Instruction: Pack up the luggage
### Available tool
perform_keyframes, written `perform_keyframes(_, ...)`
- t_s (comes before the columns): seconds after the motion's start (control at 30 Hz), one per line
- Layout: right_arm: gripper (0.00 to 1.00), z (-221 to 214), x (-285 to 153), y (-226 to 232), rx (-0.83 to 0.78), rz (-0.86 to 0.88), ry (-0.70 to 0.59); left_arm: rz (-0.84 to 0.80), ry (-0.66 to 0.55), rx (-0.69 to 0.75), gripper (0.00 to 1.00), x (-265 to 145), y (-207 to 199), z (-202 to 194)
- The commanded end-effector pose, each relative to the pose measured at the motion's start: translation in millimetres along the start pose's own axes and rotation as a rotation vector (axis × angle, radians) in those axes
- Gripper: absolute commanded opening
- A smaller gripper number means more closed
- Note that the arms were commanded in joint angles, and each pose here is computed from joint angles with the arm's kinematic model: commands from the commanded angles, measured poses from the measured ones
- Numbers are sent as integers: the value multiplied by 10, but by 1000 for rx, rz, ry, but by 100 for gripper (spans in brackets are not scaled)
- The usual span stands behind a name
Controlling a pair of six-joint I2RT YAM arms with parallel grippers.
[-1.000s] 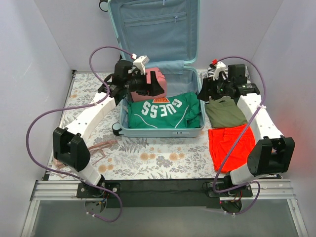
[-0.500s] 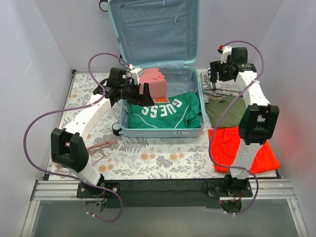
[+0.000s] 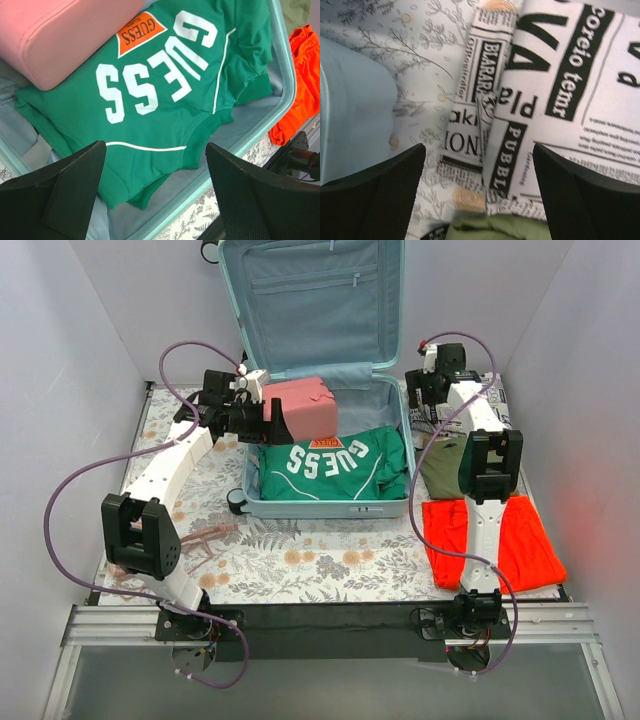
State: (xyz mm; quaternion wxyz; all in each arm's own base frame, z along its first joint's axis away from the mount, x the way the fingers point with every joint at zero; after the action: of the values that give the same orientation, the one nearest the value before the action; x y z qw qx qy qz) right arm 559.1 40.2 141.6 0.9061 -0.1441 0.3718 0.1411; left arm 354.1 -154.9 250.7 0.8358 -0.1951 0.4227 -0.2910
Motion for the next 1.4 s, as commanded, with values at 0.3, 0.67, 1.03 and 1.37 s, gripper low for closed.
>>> perform_keyframes(0.3,93,-221,520,16,-28,-82,36,49,-17,-15,80,-120,141,160)
perform_keyframes(0.67,87,-1026,157,-371,-33,-73,242,51,-22,-31,80,-136,257,243)
perform_keyframes(1.03,94,-387,-80,-397,-79,-69,92,16,-1,-33,81,-51,280,297)
perform_keyframes(1.37,98,-276,89,-389,-101,-179,90,19,6,-45,81,-35,289,306)
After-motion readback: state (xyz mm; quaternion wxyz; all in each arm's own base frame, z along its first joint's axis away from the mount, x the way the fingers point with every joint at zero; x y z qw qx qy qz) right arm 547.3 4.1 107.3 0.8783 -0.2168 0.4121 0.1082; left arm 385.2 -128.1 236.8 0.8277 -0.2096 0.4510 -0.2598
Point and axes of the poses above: each gripper's point midway between its finger pads, its own x axis out along the fingers, its own y axis along the line the jaws close on, z = x × y, the point moved 6 cm from there along -x, back along the fingers, and after that the axes turned 10 degrees about -x, right-handed, at the moved point
